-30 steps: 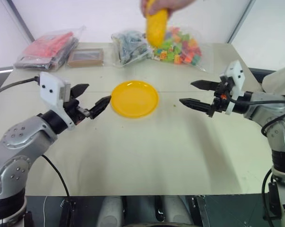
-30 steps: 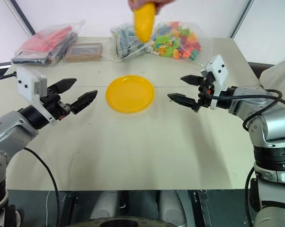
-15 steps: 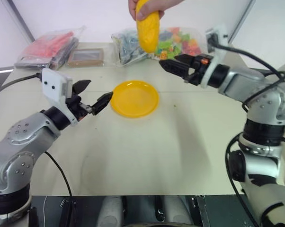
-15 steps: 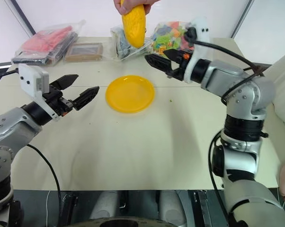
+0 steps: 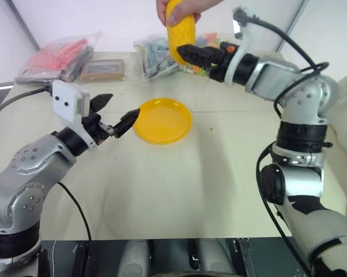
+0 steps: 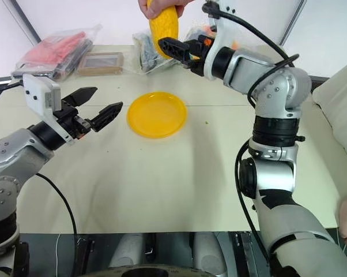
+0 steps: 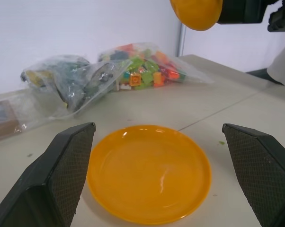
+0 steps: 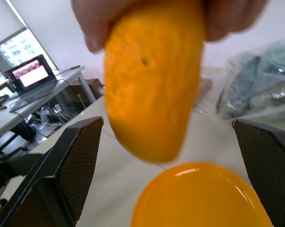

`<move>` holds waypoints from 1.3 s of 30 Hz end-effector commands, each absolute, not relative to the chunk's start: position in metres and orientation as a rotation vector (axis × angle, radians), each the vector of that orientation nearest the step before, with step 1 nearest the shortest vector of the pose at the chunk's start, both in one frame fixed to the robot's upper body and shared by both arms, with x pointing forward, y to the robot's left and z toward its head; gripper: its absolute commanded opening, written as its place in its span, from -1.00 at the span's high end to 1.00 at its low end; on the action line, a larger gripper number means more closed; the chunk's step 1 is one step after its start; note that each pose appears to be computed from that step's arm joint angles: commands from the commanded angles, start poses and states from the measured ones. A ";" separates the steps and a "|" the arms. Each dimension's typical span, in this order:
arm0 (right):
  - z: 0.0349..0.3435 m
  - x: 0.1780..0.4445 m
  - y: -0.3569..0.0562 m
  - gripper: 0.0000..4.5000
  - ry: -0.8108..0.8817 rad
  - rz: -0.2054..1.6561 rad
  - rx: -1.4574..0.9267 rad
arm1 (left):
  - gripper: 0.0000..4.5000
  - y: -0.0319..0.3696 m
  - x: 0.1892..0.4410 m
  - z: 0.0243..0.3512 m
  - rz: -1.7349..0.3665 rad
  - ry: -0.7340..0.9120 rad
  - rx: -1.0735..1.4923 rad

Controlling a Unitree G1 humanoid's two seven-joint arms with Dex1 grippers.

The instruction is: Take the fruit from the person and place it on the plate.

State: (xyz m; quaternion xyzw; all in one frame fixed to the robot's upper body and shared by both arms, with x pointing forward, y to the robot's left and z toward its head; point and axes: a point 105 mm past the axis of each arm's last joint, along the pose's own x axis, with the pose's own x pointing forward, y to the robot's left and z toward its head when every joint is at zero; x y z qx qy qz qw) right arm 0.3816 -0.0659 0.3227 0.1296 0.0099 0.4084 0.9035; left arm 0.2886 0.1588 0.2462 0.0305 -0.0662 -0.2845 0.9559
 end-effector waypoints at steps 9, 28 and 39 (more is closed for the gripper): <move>0.344 0.387 -0.047 -0.98 -0.067 0.872 0.249 | -1.00 0.158 0.282 0.256 -0.559 -0.192 0.084; 0.337 0.396 -0.036 0.08 -0.078 0.861 0.197 | -1.00 0.159 0.281 0.258 -0.537 -0.200 0.091; 0.188 0.397 -0.005 0.08 0.318 0.752 0.143 | -1.00 0.185 0.276 0.237 -0.426 -0.089 0.132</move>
